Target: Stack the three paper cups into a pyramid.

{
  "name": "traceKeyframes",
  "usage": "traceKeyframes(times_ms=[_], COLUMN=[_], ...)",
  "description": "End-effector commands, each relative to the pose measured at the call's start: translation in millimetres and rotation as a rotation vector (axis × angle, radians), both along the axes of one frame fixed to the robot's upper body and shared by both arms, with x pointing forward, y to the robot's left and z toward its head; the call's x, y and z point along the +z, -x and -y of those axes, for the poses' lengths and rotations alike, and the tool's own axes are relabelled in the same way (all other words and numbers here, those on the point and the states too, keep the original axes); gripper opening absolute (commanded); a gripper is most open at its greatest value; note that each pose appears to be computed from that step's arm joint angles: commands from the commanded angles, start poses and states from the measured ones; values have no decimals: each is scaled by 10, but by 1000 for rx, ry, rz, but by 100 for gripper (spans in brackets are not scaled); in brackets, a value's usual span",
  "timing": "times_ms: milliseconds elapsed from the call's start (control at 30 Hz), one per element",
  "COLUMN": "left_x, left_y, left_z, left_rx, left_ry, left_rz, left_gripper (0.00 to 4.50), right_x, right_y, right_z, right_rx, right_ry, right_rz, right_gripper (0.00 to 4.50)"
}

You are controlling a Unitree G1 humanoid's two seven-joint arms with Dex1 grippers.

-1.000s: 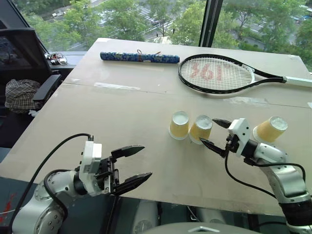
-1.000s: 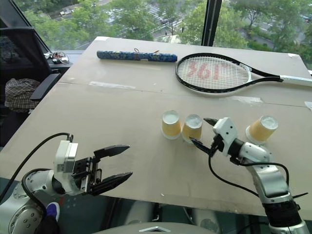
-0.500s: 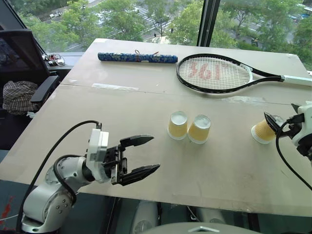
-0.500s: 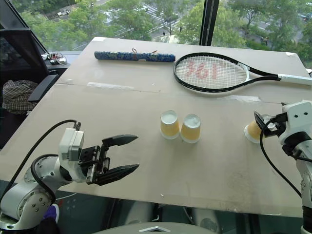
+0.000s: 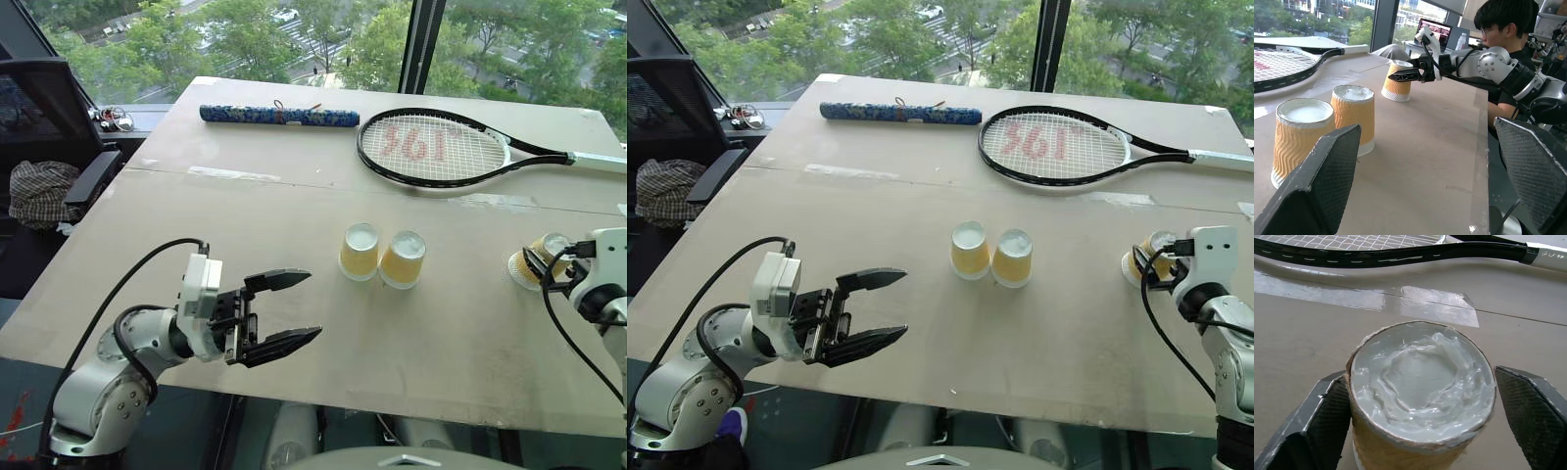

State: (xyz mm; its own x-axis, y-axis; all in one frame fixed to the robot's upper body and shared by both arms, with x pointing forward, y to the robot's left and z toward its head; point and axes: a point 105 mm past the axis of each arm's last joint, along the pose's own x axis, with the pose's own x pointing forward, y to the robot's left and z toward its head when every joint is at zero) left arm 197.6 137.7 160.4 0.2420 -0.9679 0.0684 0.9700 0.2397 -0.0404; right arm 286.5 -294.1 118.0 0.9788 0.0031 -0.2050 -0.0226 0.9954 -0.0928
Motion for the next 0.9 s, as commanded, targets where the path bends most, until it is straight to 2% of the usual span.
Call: traceKeyframes(times_ms=[33,100,133,200,300,433,633,900], left_x=[39,34,22,-7,-45,-102,-184,-195], left_y=[30,28,31,41,52,58,118,215], left_z=[18,7,-9,-44,-85,-174,-193,-171], left_rx=[-5,1,9,27,55,132,168,192], left_ry=[3,3,1,-4,-8,-1,-12,-1], left_rz=[29,27,24,18,8,-10,-17,-28], left_gripper=[450,450,450,450,450,450,450,450], right_x=[152,237,353,586,770,1103,1201,1221], right_y=[14,5,-7,-19,-23,-26,50,-94], right_z=[-14,-55,-138,-389,-687,-1316,-1931,-2028], right_rx=[28,63,121,279,446,737,1053,1113], right_ry=[15,24,13,-8,-18,-85,-13,104], right_rz=[56,88,123,181,210,253,178,131], right_gripper=[291,213,205,205,205,205,205,205])
